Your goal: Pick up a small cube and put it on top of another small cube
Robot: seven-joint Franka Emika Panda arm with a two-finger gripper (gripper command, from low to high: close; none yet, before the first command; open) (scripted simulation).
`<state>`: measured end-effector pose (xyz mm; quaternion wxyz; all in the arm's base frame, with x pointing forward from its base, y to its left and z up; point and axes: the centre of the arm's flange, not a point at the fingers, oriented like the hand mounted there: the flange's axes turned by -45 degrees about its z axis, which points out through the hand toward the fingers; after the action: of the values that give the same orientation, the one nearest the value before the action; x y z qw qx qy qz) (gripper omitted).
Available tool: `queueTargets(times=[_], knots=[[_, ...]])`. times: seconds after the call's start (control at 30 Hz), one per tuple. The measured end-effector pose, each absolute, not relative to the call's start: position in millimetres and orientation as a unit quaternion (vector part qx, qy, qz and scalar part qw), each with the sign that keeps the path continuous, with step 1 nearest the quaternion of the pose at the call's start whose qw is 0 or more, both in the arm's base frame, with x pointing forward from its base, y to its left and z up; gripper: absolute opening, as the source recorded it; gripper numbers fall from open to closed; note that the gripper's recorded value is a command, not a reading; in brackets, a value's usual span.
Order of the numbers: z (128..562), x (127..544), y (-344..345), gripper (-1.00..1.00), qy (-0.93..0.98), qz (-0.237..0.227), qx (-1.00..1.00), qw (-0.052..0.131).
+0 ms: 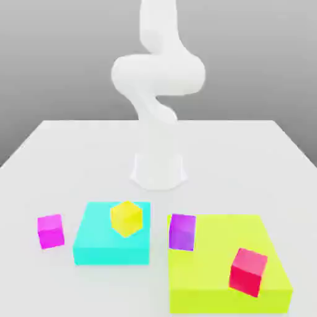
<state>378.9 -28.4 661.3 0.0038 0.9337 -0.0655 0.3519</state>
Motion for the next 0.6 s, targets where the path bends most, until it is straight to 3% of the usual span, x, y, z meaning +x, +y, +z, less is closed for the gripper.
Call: queueTargets(times=[0.13,0.3,0.47,0.6], knots=[[564.4,415.8,-89.6,0.0,-0.176,0.281,0.943,0.013],[446.3,416.7,-163.7,0.0,-0.306,0.197,0.931,0.017],[331.7,377.0,-223.6,0.0,-0.433,0.112,0.895,0.014],[247.8,318.6,-258.0,0.0,-0.535,0.044,0.844,0.007]])
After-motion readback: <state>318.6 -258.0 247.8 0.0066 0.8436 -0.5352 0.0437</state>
